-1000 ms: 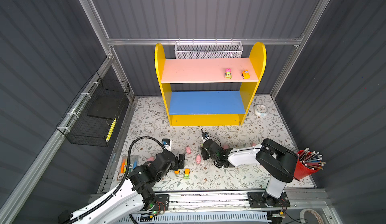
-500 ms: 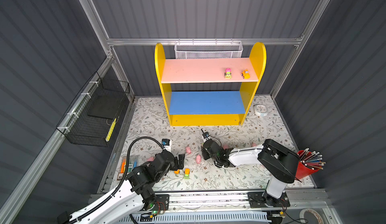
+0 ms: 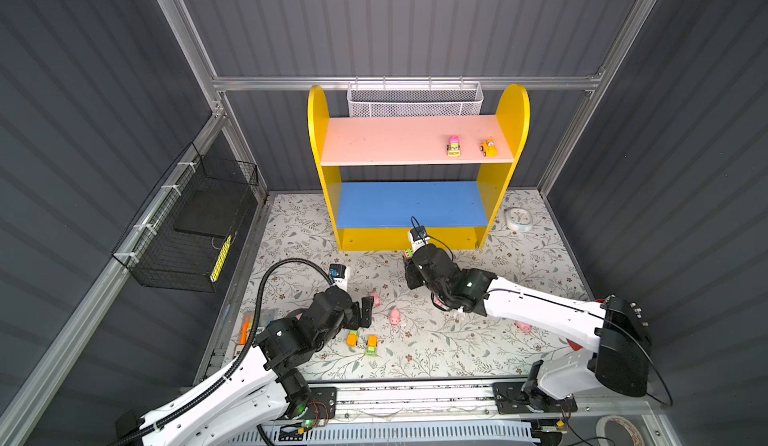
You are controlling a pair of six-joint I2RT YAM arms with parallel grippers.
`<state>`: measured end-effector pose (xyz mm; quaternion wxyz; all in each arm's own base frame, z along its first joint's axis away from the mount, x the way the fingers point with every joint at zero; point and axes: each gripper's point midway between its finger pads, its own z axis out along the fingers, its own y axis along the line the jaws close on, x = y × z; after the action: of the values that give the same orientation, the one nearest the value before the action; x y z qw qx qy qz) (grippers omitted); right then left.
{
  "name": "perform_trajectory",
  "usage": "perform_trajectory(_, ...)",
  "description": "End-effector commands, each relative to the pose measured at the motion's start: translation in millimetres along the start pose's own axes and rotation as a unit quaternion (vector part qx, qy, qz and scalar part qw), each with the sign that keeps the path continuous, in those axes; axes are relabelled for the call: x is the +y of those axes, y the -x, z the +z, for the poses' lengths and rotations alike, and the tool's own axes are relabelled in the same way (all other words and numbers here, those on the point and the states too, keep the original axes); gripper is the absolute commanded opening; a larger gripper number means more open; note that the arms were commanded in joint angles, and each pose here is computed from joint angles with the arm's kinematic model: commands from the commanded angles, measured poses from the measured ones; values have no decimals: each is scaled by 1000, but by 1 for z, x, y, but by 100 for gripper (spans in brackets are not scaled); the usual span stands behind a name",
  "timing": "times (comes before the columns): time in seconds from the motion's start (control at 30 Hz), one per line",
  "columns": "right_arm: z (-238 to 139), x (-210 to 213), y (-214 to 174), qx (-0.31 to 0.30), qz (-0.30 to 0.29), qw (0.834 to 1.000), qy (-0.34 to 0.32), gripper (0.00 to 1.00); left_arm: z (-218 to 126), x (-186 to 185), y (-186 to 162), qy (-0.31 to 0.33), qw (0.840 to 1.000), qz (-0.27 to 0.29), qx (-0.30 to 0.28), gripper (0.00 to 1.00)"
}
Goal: Place and organize the plastic toys onto the shelf
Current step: 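Lift the pink-green truck up to the pink upper shelf with the right gripper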
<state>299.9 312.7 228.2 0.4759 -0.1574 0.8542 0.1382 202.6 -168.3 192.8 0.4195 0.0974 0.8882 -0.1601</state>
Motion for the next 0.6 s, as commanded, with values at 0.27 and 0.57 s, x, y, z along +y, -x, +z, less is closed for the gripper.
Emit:
perform_trajectory(0.27,-66,-14,104,-55,-49,996,-48,29,-8,-33,64,-13,996,78,-43,100)
perform_trajectory(0.57,-83,-31,192,-106,-42,991,-69,30,-4,-48,90,-13,992,110,-60,100)
